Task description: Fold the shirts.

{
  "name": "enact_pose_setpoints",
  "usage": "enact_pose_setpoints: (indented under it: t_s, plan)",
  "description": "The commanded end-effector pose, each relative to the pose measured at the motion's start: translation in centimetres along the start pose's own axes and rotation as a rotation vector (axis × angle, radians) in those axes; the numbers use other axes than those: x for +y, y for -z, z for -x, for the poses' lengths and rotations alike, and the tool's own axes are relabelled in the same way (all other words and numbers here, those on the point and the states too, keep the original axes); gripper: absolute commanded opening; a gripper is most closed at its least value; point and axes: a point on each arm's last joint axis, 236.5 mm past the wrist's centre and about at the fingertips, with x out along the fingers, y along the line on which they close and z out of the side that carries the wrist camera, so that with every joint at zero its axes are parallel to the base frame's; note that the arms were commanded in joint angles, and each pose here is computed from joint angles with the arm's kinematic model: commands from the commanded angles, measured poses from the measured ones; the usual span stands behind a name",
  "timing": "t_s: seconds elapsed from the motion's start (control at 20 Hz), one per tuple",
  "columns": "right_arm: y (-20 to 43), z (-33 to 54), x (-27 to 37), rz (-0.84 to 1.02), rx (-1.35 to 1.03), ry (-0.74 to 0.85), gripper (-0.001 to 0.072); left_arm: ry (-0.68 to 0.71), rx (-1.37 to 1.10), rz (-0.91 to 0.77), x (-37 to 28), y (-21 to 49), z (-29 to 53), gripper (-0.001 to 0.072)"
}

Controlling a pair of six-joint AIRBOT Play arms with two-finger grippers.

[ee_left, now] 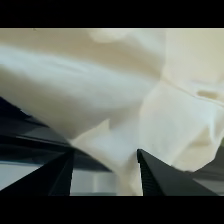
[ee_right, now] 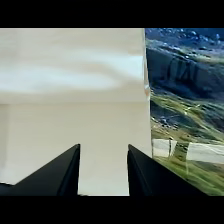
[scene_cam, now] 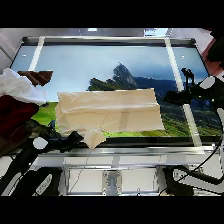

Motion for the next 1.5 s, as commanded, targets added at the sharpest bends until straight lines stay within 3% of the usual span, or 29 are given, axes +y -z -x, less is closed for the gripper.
enact_pose_setpoints:
  t_s: [0.0,0.1,0.15,0.25,0.45,0.7,1.0,1.45]
  plan:
    - [0.1,0.0,0.4,0.014,0.004,-0.014,0.0357,-0.029,-0.020,0.048,1.0,-0.8,-1.3,0.0456]
    - [0.5,0.1,0.5,0.025,0.022,-0.021,0.0354,-0.017,-0.003,0.055,0.7,-0.5,-1.6,0.0140]
    - [1.0,0.1,0.6,0.033,0.041,-0.025,0.0338,-0.006,-0.004,0.046,0.5,-0.6,-1.6,0.0056]
    - [2.2,0.2,0.3,0.044,0.094,-0.013,0.0314,0.022,-0.001,0.035,-0.2,-0.5,-1.6,0.0015]
    - [8.6,0.1,-1.8,-0.114,0.323,-0.008,0.0316,0.036,0.002,0.025,-0.6,-0.5,-1.6,0.0015]
    - [17.3,-2.0,-0.8,-0.415,0.522,-0.233,0.0338,0.036,0.014,-0.005,-0.6,-0.2,-1.6,0.0015]
    - [17.8,-6.5,-2.0,-0.634,0.354,-0.291,0.0354,0.037,0.012,-0.007,-0.6,-0.2,-1.6,0.0015]
    - [13.9,-8.3,-4.2,-0.699,0.144,-0.246,0.0354,0.037,0.013,-0.007,-0.6,-0.2,-1.6,0.0015]
